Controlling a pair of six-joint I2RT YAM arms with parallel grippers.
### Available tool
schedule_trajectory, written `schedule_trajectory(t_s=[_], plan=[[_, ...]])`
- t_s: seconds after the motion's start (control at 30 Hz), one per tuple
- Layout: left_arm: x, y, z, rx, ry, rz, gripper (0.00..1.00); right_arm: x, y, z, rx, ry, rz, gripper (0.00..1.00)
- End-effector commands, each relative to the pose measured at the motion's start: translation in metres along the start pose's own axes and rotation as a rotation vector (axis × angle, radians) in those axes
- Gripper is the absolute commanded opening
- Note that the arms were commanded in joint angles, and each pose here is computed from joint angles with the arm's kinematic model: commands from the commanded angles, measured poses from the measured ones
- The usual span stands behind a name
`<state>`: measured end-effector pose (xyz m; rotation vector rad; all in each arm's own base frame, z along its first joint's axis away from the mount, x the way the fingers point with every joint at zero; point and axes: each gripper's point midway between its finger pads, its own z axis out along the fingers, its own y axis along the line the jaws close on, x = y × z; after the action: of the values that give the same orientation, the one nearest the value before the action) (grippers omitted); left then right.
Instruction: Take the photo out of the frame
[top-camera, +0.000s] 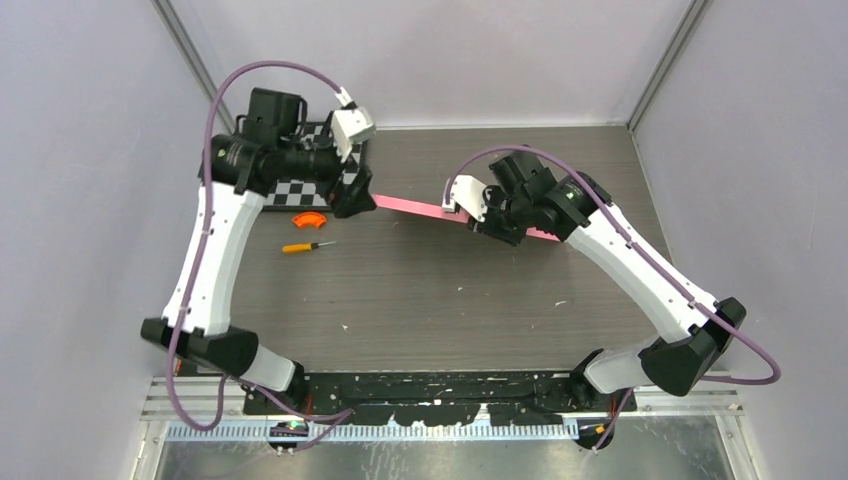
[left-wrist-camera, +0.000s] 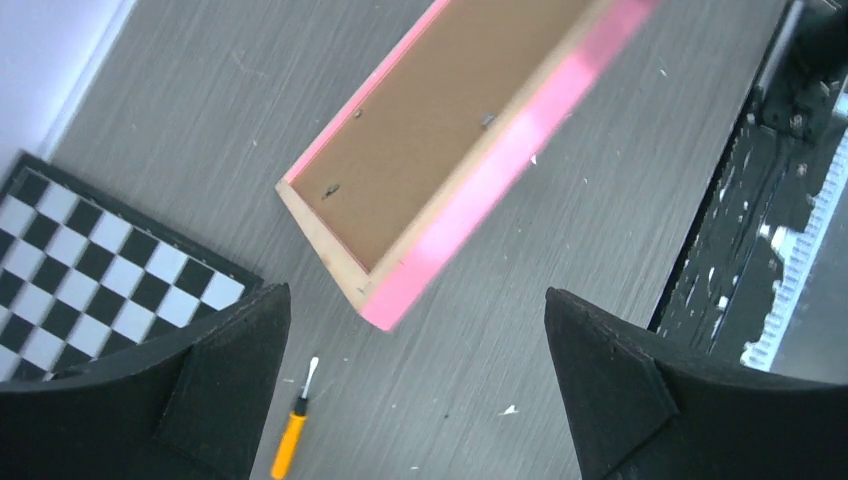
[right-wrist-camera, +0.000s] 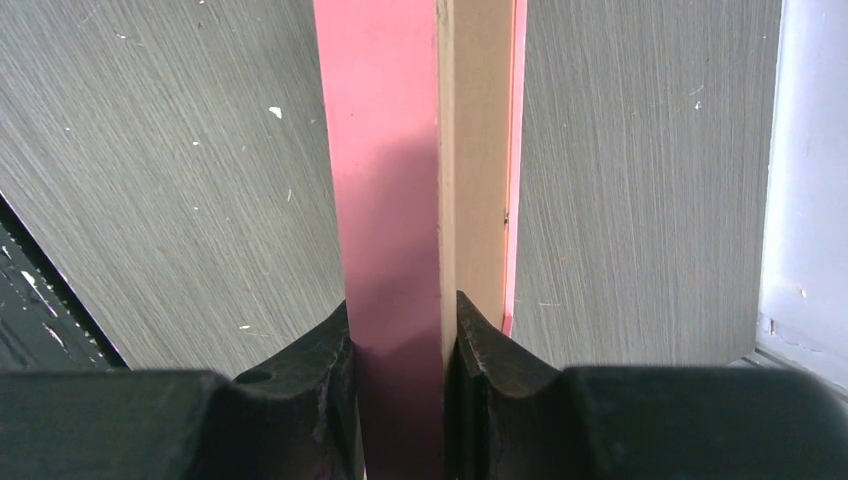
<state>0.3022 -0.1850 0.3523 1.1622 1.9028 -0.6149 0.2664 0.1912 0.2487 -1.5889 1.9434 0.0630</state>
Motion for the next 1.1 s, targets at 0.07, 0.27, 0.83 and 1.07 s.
schedule_trajectory(t_s=[0.07, 0.27, 0.83, 1.07], plan=[[0.014, -0.055, -0.037, 0.133, -0.054, 0.391, 1.0, -0.018, 0.028, -0.021, -0.108, -0.118, 0.107, 0.01], [0.035, -0.064, -0.015, 0.072, 0.017, 0.683, 1.0, -0.019, 0.032, -0.026, -0.111, -0.145, 0.093, 0.01], [0.02, -0.065, 0.043, 0.0, 0.148, 0.886, 0.94, -0.024, 0.046, -0.035, -0.151, -0.181, 0.053, 0.01], [0.039, -0.074, 0.061, 0.073, 0.233, 0.878, 0.8, -0.027, 0.049, -0.037, -0.162, -0.196, 0.052, 0.0]])
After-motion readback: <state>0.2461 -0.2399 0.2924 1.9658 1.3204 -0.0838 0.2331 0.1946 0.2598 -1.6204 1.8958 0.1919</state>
